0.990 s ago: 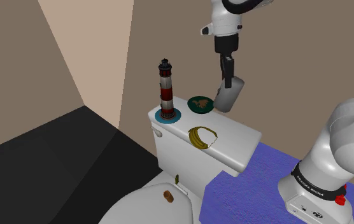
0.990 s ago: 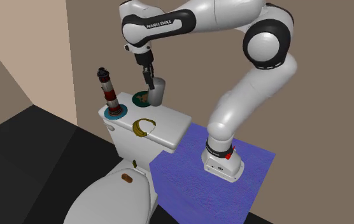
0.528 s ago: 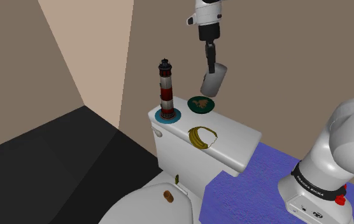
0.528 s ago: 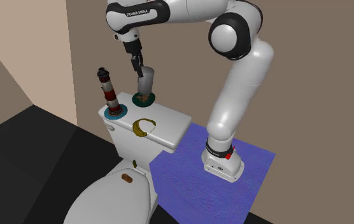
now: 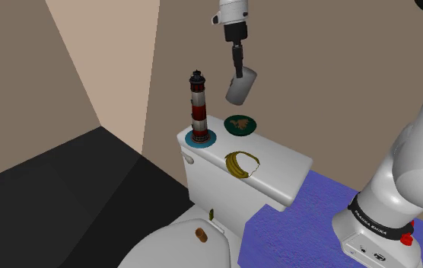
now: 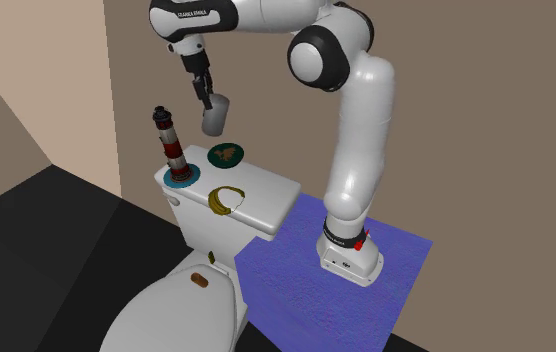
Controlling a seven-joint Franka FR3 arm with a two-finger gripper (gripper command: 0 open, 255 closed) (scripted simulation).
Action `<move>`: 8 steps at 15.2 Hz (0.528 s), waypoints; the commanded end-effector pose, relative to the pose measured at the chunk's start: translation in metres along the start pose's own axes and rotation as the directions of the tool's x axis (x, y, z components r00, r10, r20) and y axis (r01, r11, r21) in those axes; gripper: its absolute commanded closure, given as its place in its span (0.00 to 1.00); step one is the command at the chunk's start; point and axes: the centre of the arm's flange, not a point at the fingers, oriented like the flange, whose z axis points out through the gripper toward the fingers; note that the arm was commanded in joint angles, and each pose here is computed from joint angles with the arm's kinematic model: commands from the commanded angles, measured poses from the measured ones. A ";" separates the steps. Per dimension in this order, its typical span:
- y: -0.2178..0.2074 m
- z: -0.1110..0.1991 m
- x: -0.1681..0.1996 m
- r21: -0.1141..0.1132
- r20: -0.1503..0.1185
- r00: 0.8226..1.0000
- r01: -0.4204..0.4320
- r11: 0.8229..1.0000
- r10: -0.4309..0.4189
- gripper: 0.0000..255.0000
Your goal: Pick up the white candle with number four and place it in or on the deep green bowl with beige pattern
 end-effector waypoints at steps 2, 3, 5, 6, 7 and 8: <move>0.004 0.014 0.003 -0.001 -0.001 1.000 0.000 1.000 0.000 1.00; 0.005 0.019 0.004 -0.001 -0.001 1.000 0.000 1.000 0.000 1.00; 0.006 0.029 0.006 -0.001 -0.001 1.000 0.000 1.000 0.000 1.00; 0.006 0.035 0.007 -0.001 -0.001 1.000 0.000 1.000 0.000 1.00; 0.007 0.040 0.007 -0.001 -0.001 1.000 0.000 1.000 0.000 1.00; 0.007 0.045 0.008 -0.001 -0.001 1.000 0.000 1.000 0.000 1.00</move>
